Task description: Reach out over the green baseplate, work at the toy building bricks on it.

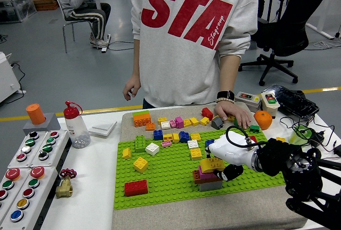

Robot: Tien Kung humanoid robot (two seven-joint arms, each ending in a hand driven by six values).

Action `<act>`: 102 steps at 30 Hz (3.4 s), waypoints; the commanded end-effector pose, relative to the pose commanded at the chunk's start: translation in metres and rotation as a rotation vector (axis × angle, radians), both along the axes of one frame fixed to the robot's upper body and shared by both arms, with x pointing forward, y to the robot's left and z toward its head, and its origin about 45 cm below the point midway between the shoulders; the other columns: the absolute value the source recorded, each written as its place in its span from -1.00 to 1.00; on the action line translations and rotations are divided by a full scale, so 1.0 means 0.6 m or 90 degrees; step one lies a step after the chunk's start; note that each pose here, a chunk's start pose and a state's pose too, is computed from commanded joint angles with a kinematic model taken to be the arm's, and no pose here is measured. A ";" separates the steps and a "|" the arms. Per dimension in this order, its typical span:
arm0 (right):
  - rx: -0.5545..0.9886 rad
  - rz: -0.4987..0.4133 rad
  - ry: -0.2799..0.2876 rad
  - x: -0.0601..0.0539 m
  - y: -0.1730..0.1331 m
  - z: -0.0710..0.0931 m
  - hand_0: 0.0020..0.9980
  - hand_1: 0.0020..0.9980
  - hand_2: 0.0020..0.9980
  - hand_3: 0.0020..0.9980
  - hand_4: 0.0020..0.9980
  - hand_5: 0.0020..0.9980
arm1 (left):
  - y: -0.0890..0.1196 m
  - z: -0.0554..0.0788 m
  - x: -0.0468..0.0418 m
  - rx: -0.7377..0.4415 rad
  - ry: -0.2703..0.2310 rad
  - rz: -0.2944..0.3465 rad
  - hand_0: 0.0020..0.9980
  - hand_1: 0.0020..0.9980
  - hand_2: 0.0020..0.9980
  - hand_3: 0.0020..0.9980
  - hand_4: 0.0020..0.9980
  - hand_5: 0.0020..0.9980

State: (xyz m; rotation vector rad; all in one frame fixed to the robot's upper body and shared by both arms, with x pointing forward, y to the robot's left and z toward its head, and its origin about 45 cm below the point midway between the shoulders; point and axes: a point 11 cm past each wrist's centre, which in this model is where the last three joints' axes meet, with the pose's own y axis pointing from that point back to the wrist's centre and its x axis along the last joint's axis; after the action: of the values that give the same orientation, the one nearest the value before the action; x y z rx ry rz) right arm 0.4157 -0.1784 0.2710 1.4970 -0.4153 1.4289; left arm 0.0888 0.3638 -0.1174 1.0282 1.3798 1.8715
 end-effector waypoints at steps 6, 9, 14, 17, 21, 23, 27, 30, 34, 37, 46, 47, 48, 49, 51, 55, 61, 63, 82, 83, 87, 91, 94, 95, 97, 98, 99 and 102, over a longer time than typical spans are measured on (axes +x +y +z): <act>-0.009 0.004 0.000 0.001 0.001 0.002 0.41 0.20 0.26 0.16 0.11 -0.51 | 0.001 0.000 0.000 0.001 0.001 0.000 0.38 0.28 0.30 0.12 -0.15 1.00; -0.011 0.005 0.001 0.001 0.001 0.002 0.48 0.38 0.43 0.33 0.12 -0.51 | 0.001 0.000 0.000 0.002 0.001 0.000 0.37 0.28 0.29 0.11 -0.15 1.00; -0.015 0.006 0.003 0.002 0.001 0.002 0.54 0.47 0.50 0.45 0.12 -0.50 | 0.001 0.001 0.001 0.004 0.002 0.000 0.37 0.28 0.28 0.10 -0.15 1.00; -0.016 0.005 0.005 0.003 0.001 0.002 0.54 0.47 0.50 0.45 0.12 -0.50 | 0.001 0.001 0.001 0.005 0.003 0.000 0.37 0.28 0.28 0.10 -0.15 1.00; -0.016 0.003 0.007 0.004 0.000 0.002 0.59 0.52 0.54 0.51 0.13 -0.49 | 0.001 0.001 0.001 0.005 0.004 0.000 0.37 0.27 0.29 0.09 -0.15 1.00; -0.015 0.002 0.008 0.005 0.000 0.002 0.59 0.52 0.54 0.51 0.13 -0.49 | 0.001 0.001 0.001 0.005 0.005 0.000 0.37 0.27 0.29 0.09 -0.15 1.00; -0.018 0.000 0.015 0.006 0.002 0.000 0.62 0.55 0.57 0.61 0.15 -0.47 | 0.001 0.001 0.000 0.006 0.007 0.000 0.36 0.27 0.28 0.09 -0.16 1.00; -0.018 -0.002 0.018 0.007 0.003 -0.001 0.62 0.55 0.57 0.61 0.15 -0.47 | 0.001 0.001 0.000 0.006 0.007 0.000 0.36 0.27 0.28 0.09 -0.16 1.00; -0.020 -0.002 0.020 0.008 0.004 -0.002 0.64 0.57 0.58 0.65 0.17 -0.43 | 0.002 0.001 0.000 0.007 0.007 0.000 0.36 0.27 0.28 0.08 -0.16 1.00; -0.022 -0.003 0.020 0.009 0.003 -0.002 0.64 0.57 0.58 0.65 0.17 -0.43 | 0.002 0.001 0.001 0.007 0.006 0.000 0.36 0.27 0.28 0.08 -0.16 1.00; -0.026 -0.007 0.021 0.011 0.002 0.000 0.65 0.59 0.63 0.67 0.21 -0.40 | 0.002 0.001 0.001 0.008 0.007 0.000 0.36 0.26 0.27 0.07 -0.16 1.00; -0.027 -0.007 0.022 0.010 0.002 0.000 0.65 0.59 0.63 0.67 0.21 -0.40 | 0.002 0.001 0.001 0.009 0.007 0.000 0.36 0.26 0.27 0.07 -0.16 1.00; -0.027 -0.007 0.023 0.010 0.002 0.000 0.65 0.59 0.63 0.67 0.21 -0.40 | 0.001 0.001 0.001 0.009 0.007 0.000 0.36 0.26 0.27 0.07 -0.16 1.00; -0.028 -0.007 0.024 0.010 0.002 0.000 0.65 0.59 0.63 0.67 0.21 -0.40 | 0.001 0.001 0.001 0.009 0.007 0.000 0.36 0.26 0.27 0.07 -0.16 1.00; -0.029 -0.007 0.026 0.010 0.002 0.000 0.65 0.60 0.65 0.68 0.23 -0.38 | 0.001 0.001 0.001 0.009 0.007 0.000 0.36 0.26 0.27 0.06 -0.16 1.00; -0.030 -0.007 0.027 0.010 0.002 0.000 0.65 0.60 0.65 0.68 0.23 -0.38 | 0.001 0.001 0.001 0.009 0.007 0.000 0.36 0.26 0.27 0.06 -0.16 1.00; -0.035 -0.007 0.033 0.011 0.002 -0.007 0.65 0.61 0.67 0.69 0.26 -0.34 | 0.002 0.002 0.001 0.012 0.007 0.002 0.35 0.25 0.26 0.06 -0.17 1.00; -0.035 -0.006 0.033 0.010 0.003 -0.008 0.65 0.62 0.70 0.70 0.28 -0.33 | 0.002 0.002 0.001 0.012 0.006 0.003 0.34 0.25 0.26 0.05 -0.17 1.00; -0.030 -0.004 0.031 0.011 0.011 -0.009 0.67 0.66 0.86 0.77 0.32 -0.29 | 0.002 0.001 0.000 0.013 0.007 0.005 0.34 0.24 0.25 0.04 -0.18 1.00; -0.030 -0.004 0.031 0.011 0.011 -0.008 0.67 0.66 0.86 0.77 0.32 -0.29 | 0.002 0.001 0.000 0.013 0.007 0.005 0.34 0.24 0.25 0.04 -0.18 1.00; -0.028 -0.002 0.030 0.011 0.013 -0.007 0.67 0.67 0.88 0.79 0.33 -0.29 | 0.002 0.001 0.000 0.013 0.007 0.005 0.34 0.24 0.25 0.04 -0.18 1.00; -0.026 0.003 0.032 0.010 0.018 -0.007 0.67 0.67 0.88 0.79 0.33 -0.29 | 0.002 0.001 0.000 0.013 0.007 0.004 0.34 0.24 0.25 0.04 -0.18 1.00; -0.023 0.009 0.035 0.008 0.024 -0.007 0.69 0.72 0.91 0.84 0.39 -0.26 | 0.002 0.001 0.000 0.013 0.007 0.004 0.34 0.24 0.25 0.04 -0.18 1.00; -0.022 0.011 0.036 0.008 0.025 -0.008 0.69 0.72 0.91 0.84 0.39 -0.26 | 0.002 0.001 0.000 0.013 0.008 0.003 0.34 0.24 0.25 0.04 -0.18 1.00; -0.020 0.013 0.037 0.008 0.028 -0.008 0.69 0.72 0.91 0.84 0.39 -0.26 | 0.001 0.001 -0.001 0.012 0.008 0.003 0.34 0.24 0.25 0.04 -0.18 1.00; -0.020 0.014 0.037 0.008 0.029 -0.008 0.71 0.75 0.95 0.89 0.43 -0.23 | 0.002 0.001 -0.001 0.012 0.008 0.003 0.34 0.24 0.25 0.04 -0.17 1.00; -0.019 0.014 0.038 0.008 0.029 -0.009 0.71 0.75 0.95 0.89 0.43 -0.23 | 0.002 0.001 -0.001 0.012 0.008 0.003 0.34 0.24 0.25 0.04 -0.17 1.00; -0.017 0.015 0.040 0.007 0.030 -0.010 0.71 0.75 0.95 0.89 0.43 -0.23 | 0.002 0.001 -0.001 0.013 0.008 0.003 0.34 0.24 0.25 0.04 -0.17 1.00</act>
State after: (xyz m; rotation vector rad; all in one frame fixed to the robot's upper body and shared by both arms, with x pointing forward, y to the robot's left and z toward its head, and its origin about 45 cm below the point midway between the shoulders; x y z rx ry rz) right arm 0.4202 -0.1601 0.2649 1.5260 -0.3403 1.3971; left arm 0.0884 0.3647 -0.1167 1.0489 1.3744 1.8884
